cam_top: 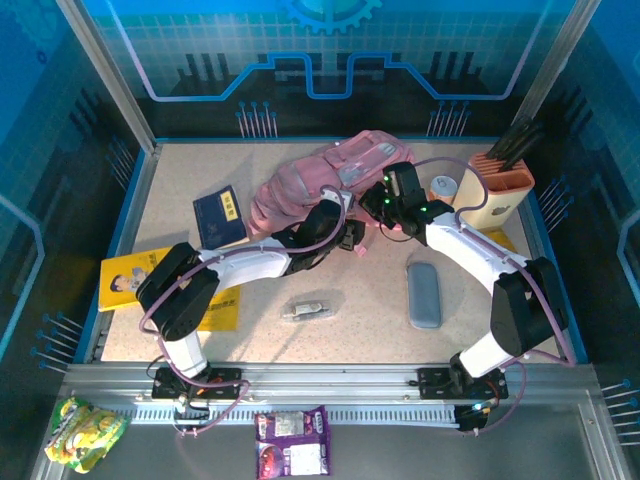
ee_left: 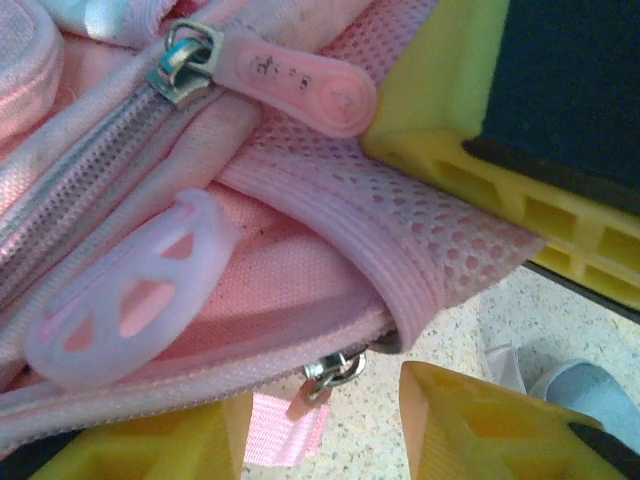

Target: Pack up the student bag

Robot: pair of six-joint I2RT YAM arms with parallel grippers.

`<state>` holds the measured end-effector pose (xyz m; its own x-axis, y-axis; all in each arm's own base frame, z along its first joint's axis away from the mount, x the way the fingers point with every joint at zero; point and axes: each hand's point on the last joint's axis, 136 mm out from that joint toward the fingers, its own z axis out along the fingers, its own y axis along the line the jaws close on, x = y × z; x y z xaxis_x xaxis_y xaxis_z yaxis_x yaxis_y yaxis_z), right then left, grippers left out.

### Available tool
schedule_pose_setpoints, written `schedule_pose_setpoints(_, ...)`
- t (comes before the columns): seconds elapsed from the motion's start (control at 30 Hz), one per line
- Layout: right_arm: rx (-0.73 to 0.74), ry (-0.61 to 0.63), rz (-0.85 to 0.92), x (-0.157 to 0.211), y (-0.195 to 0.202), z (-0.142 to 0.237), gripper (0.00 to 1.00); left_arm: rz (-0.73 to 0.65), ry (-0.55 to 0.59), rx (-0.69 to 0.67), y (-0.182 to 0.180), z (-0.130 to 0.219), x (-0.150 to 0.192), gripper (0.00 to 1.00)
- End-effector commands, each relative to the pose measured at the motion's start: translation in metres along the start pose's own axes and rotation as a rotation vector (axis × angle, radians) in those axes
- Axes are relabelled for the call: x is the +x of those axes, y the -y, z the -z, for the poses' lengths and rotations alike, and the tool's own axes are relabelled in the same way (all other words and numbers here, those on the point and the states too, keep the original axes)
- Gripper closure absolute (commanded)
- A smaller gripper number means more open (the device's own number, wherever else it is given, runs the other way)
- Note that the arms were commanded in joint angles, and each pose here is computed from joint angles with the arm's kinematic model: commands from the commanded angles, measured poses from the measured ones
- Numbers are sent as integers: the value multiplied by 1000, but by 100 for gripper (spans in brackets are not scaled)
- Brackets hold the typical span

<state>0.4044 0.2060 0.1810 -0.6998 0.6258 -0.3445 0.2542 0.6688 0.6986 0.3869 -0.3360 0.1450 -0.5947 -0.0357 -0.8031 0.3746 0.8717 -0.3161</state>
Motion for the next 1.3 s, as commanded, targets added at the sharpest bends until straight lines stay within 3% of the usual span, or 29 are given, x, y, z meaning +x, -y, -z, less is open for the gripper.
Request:
schedule_pose_setpoints(0.0, -104, -56, 12, 10, -32, 8, 100, 22, 162, 46, 15, 1, -50, 60)
schedule_pose_setpoints(0.53, -111, -41, 26, 7, -28, 11, 100, 33, 183, -15, -4, 16, -50, 100)
schedule_pose_setpoints(0.9, -129, -22, 89, -17, -27, 21, 100, 111, -23, -150, -46, 45, 5, 100)
schedule_pose_setpoints(1.1, -147, -80, 113, -27, -27, 17, 100, 120, -121, -216, -71, 60, 30, 100)
schedule_pose_setpoints(1.27, -148, -88, 136, -26, -29, 17, 100, 115, -149, -129, -55, 57, 33, 100)
